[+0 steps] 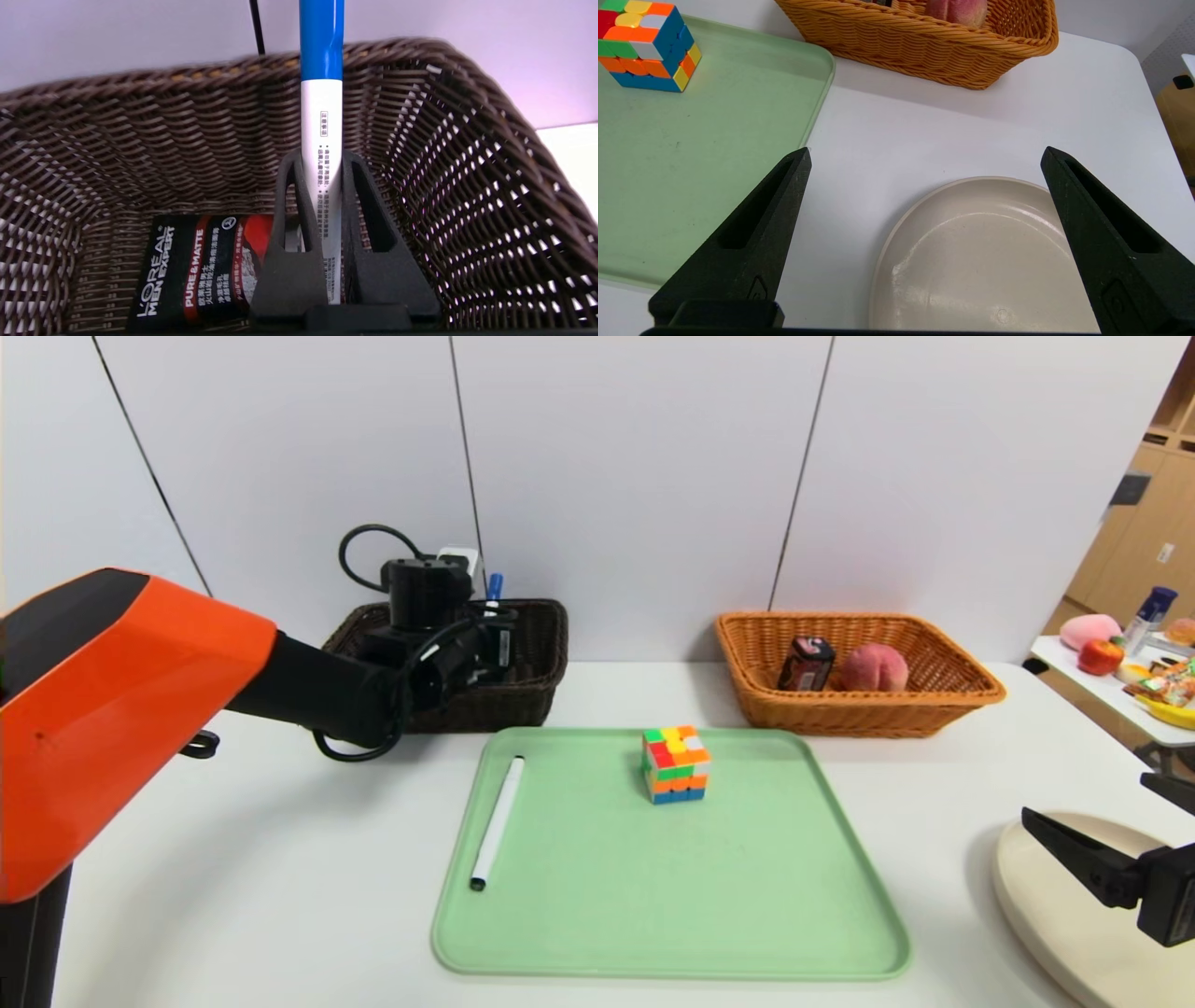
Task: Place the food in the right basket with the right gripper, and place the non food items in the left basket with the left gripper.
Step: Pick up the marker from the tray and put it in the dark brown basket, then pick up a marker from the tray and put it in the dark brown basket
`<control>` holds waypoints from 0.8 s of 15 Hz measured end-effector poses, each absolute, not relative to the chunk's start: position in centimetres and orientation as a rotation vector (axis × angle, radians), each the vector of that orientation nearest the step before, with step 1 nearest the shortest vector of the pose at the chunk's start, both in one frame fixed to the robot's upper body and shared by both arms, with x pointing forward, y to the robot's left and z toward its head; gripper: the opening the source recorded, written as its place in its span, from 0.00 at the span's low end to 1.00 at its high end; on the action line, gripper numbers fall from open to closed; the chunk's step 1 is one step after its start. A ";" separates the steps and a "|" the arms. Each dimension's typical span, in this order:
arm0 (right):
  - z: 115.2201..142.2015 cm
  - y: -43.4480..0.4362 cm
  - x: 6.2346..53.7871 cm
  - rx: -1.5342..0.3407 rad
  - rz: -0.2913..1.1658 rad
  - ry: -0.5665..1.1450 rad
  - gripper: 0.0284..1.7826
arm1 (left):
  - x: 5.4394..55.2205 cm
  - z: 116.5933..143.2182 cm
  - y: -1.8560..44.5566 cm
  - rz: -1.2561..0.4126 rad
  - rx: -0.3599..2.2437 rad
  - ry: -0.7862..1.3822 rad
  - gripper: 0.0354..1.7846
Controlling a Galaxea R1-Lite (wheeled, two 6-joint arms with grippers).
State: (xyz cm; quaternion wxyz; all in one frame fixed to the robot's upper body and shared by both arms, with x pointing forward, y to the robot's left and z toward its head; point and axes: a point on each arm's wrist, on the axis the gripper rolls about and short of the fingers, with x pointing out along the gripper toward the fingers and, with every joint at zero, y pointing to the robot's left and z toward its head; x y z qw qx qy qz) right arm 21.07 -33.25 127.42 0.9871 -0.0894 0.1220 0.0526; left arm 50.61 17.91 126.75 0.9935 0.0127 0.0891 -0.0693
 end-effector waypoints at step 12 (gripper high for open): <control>127.4 -33.2 21.0 -0.171 0.105 0.245 0.95 | 51.0 127.9 18.1 -0.117 0.008 0.111 0.69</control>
